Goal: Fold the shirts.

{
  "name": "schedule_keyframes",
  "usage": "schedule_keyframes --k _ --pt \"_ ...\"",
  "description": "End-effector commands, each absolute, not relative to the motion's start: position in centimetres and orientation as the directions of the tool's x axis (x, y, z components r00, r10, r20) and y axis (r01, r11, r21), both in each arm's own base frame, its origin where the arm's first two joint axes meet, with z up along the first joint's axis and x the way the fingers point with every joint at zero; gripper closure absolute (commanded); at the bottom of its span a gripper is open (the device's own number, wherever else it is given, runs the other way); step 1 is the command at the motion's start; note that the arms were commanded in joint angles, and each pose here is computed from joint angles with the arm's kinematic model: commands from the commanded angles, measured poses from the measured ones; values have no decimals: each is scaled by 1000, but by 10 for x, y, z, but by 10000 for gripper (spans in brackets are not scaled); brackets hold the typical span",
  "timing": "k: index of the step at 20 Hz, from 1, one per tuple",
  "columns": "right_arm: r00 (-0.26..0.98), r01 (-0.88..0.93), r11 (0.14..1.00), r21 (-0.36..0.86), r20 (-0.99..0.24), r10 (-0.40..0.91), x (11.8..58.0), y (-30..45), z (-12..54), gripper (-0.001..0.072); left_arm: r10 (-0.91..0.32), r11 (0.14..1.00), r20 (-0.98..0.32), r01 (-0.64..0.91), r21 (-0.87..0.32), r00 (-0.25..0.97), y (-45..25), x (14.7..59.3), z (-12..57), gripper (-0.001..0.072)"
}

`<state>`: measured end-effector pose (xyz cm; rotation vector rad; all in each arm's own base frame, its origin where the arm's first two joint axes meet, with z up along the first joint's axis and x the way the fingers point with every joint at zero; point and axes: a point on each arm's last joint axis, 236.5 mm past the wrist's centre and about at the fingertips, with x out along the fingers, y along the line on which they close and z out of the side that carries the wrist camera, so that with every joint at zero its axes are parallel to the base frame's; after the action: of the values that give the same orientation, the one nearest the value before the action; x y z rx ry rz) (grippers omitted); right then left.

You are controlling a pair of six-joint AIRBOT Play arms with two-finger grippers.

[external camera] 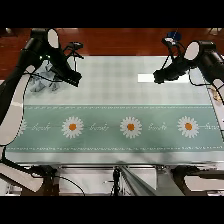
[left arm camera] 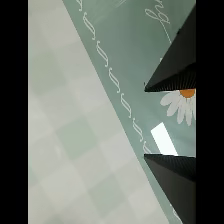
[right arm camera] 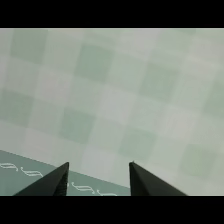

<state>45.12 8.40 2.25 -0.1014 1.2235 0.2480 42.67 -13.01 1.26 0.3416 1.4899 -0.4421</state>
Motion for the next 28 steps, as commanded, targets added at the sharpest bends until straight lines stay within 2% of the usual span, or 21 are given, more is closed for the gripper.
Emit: schedule_keyframes --k 1,11,14,20,22,25,28 --pt "317 -241 969 57 -939 134 451 84 22 262 -73 874 -997 483 -50 28 -130 427 13 226" --pt "317 -242 969 57 -939 134 451 84 22 261 -72 867 -997 497 -48 29 -130 427 13 226" --pt "311 -241 969 57 -941 133 450 84 22 261 -70 725 -997 688 -35 23 -125 429 10 226" --pt "291 -243 968 60 -948 131 445 83 20 261 -82 711 -997 702 -53 8 -130 427 5 226" --pt "292 -243 968 60 -947 131 445 83 20 262 -112 703 -994 706 -79 0 -140 425 6 226" --pt "291 -243 968 60 -948 131 445 83 20 262 -243 674 -969 711 -203 -46 -175 415 9 226" --pt "292 -243 968 60 -947 131 445 83 20 262 -277 652 -959 720 -239 -67 -191 409 8 226"
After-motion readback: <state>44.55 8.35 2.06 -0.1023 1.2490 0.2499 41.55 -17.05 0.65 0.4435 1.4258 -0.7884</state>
